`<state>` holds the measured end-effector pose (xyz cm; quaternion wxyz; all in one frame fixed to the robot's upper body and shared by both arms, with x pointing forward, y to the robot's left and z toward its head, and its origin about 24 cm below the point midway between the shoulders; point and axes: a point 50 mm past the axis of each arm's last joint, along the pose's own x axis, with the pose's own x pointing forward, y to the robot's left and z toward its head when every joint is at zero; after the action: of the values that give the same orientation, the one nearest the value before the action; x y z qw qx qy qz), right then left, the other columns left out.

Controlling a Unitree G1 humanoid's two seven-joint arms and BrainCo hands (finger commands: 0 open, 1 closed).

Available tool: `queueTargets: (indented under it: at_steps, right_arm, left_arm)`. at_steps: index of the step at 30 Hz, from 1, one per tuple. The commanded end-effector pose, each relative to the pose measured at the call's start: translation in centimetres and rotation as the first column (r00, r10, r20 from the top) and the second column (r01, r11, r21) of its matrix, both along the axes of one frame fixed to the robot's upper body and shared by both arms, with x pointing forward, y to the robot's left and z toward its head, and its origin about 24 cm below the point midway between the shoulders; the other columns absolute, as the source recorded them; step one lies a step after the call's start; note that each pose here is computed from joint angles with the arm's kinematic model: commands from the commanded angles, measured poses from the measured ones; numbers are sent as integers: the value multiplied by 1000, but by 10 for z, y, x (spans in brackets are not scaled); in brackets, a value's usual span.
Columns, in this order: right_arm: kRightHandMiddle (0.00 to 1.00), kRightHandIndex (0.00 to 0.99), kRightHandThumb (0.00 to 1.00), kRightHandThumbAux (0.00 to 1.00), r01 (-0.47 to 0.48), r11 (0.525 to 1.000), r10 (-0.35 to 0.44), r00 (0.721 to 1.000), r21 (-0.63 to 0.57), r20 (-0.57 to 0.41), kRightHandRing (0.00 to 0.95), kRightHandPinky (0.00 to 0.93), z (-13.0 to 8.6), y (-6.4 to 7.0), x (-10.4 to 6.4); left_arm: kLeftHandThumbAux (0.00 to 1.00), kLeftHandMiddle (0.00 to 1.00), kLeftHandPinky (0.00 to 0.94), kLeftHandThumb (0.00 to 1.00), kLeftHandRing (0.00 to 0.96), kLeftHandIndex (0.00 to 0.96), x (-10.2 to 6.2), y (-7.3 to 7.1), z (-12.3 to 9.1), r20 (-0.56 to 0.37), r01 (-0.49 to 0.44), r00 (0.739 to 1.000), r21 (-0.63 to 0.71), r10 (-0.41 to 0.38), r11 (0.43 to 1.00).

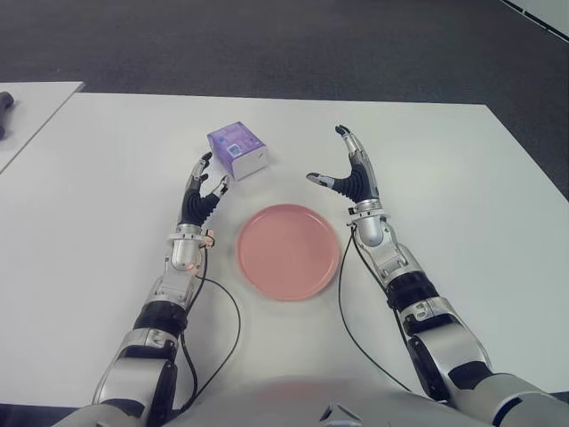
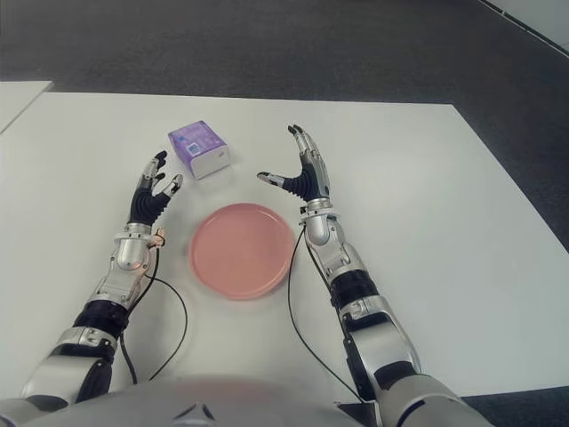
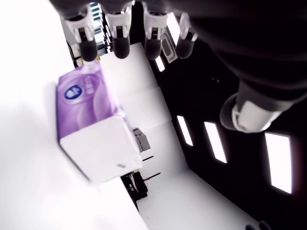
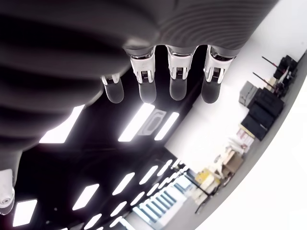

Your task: Put the tissue paper into the plate.

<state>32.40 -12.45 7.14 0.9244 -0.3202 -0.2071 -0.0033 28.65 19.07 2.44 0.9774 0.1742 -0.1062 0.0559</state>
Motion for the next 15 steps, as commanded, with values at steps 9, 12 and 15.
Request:
queueTargets:
  at_steps: [9, 12, 15]
  right_arm:
    - [0, 0, 138, 508, 6, 1000, -6, 1000, -9, -30, 0, 0, -6, 0, -2]
    - [0, 0, 138, 508, 6, 1000, -6, 1000, -9, -30, 0, 0, -6, 1, -2]
    - [0, 0, 138, 508, 5, 1000, -6, 1000, -9, -30, 0, 0, -6, 1, -2]
  left_arm:
    - [498, 0, 0, 0, 0, 0, 8, 4, 8, 26, 7, 1000, 16, -8, 1000]
    - [499, 0, 0, 0, 0, 0, 9, 4, 9, 29, 8, 1000, 20, -8, 1000]
    - [497, 0, 0, 0, 0, 0, 10, 5, 10, 31, 8, 999, 22, -9, 1000]
